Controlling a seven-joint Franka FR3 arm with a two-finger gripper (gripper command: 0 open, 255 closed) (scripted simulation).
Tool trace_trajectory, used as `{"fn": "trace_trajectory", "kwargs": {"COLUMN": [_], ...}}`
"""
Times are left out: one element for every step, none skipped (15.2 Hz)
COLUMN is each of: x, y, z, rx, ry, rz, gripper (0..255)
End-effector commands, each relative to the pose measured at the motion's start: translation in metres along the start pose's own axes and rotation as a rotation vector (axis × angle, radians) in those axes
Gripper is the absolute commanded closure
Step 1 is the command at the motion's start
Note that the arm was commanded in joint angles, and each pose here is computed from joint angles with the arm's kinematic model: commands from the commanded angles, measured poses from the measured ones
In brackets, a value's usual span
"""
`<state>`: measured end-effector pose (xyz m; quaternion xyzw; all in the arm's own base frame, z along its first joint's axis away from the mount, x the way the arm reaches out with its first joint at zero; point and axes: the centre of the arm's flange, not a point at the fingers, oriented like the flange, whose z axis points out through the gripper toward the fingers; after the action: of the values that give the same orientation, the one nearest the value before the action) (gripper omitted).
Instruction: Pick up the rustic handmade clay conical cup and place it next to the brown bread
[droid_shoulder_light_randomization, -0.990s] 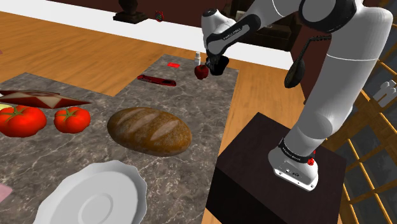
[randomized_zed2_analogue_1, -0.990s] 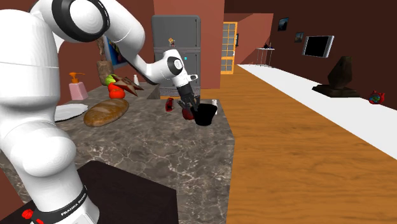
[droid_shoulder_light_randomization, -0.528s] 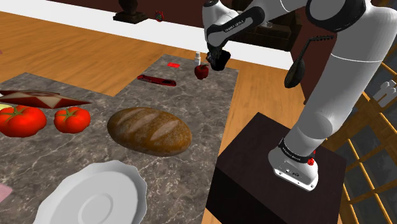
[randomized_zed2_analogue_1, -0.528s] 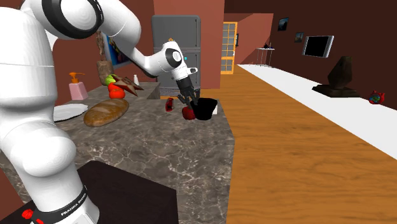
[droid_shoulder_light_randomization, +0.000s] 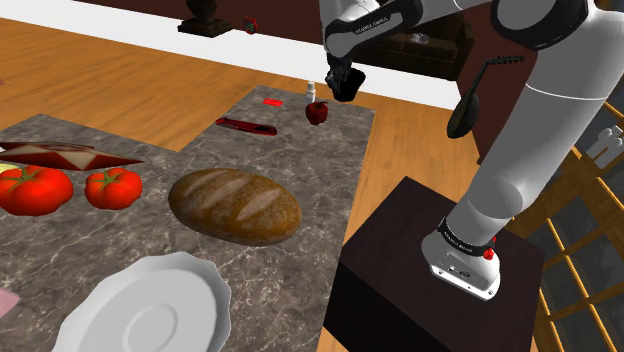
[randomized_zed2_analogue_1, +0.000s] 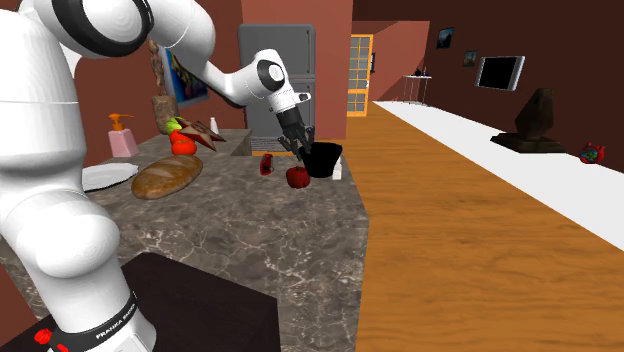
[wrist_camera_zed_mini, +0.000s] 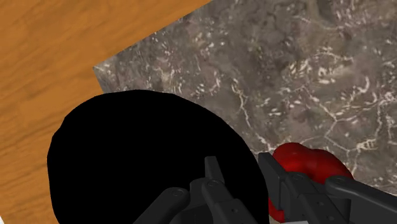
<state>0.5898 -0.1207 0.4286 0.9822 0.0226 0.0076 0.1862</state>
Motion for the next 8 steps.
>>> {"fn": "trace_trajectory", "kwargs": {"x": [0.001, 0.001, 0.001, 0.001, 0.001, 0.001, 0.001, 0.001], "y": [0.003, 0.005, 0.007, 0.009, 0.011, 0.013, 0.015, 0.017], "z": [-0.011, -0.016, -0.021, -0.025, -0.030, -0.035, -0.040, -0.045], "rx": [0.000, 0.000, 0.000, 0.000, 0.000, 0.000, 0.000, 0.000], "ry": [0.001, 0.001, 0.001, 0.001, 0.001, 0.001, 0.001, 0.001], "rz": [0.000, 0.000, 0.000, 0.000, 0.000, 0.000, 0.000, 0.000], "gripper": [255, 255, 255, 255, 255, 255, 255, 255]}}
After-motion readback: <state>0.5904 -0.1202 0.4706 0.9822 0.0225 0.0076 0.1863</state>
